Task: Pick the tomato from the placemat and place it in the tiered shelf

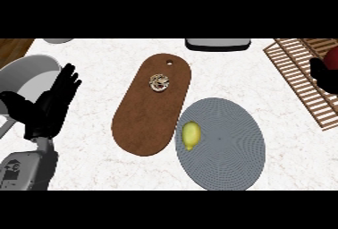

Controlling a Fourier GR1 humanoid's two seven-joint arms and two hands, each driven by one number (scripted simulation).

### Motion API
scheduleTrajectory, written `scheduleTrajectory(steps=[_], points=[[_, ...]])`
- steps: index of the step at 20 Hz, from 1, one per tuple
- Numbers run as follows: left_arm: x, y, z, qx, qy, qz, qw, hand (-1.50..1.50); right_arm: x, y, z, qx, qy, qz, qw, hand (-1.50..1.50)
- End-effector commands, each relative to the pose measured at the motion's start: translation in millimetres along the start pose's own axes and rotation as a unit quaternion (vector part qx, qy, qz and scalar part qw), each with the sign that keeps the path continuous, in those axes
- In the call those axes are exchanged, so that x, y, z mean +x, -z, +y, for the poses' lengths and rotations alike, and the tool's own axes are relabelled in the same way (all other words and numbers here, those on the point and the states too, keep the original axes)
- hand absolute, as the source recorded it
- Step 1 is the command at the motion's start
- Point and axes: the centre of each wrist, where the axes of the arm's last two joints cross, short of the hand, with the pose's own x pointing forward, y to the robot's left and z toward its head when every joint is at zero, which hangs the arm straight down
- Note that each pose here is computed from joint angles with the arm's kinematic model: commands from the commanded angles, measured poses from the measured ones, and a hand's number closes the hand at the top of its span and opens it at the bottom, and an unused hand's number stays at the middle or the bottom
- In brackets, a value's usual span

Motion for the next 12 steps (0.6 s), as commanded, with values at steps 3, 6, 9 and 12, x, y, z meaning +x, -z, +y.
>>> scheduleTrajectory(steps=[3,6,9,12], points=[[3.8,-5.3,0.6,0.002,-0.003,-0.004,1.0,0.0,-65.1,33.9,-43.3,-0.031,0.043,0.025,0.998,1.5],[12.7,-0.4,-1.9,-0.012,-0.002,0.006,0.9999,0.0,-81.1,55.7,-43.6,-0.036,0.039,0.042,0.998,1.5],[10.4,4.2,8.1,-0.006,-0.002,-0.003,1.0,0.0,-113.6,44.4,-47.3,-0.053,0.046,0.042,0.997,1.5],[-16.6,-12.8,0.3,-0.01,0.006,0.001,0.9999,0.0,-111.3,67.6,-34.7,-0.043,0.037,0.047,0.997,1.5]])
